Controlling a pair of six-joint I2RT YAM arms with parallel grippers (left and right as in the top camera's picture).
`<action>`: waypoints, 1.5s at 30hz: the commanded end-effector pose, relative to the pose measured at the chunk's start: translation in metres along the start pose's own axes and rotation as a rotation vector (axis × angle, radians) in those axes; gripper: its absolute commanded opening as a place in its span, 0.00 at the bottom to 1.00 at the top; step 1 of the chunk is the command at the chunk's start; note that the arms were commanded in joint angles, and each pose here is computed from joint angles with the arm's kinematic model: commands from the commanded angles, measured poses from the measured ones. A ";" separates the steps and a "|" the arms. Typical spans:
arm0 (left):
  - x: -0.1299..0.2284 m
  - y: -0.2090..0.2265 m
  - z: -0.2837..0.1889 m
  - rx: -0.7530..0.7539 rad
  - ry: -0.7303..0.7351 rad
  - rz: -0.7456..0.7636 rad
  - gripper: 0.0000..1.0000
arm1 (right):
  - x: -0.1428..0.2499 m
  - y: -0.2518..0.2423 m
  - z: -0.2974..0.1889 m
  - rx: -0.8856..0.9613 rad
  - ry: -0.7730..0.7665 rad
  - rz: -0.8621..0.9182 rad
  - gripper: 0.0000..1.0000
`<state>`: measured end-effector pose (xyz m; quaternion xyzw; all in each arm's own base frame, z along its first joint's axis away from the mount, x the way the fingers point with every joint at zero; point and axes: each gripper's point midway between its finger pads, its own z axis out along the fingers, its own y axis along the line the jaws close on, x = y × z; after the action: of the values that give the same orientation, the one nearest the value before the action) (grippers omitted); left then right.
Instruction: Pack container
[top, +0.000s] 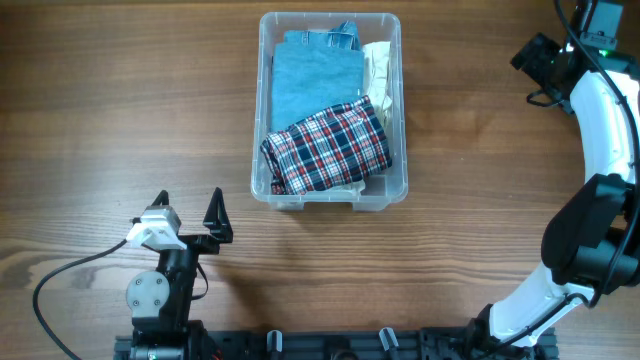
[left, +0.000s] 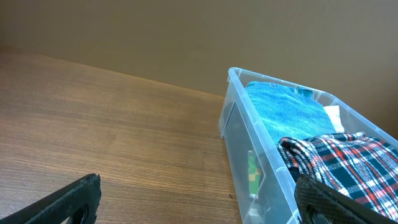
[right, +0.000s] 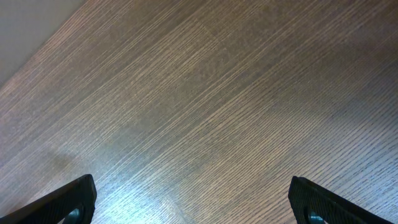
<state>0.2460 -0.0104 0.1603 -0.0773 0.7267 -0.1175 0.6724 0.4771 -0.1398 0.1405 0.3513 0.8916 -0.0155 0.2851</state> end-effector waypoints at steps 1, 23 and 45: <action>0.002 0.000 0.000 0.007 -0.001 0.016 1.00 | 0.005 0.000 0.007 0.005 0.016 -0.002 1.00; 0.002 0.000 0.000 0.007 -0.001 0.016 1.00 | -0.043 0.044 -0.184 -0.230 -0.338 -0.020 1.00; 0.002 0.000 0.000 0.007 -0.001 0.016 1.00 | 0.029 -0.031 -0.418 -0.398 -0.656 0.004 1.00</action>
<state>0.2460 -0.0103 0.1606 -0.0774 0.7263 -0.1174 0.6728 0.2341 -0.0456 0.4847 0.2564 0.7223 0.0641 0.6390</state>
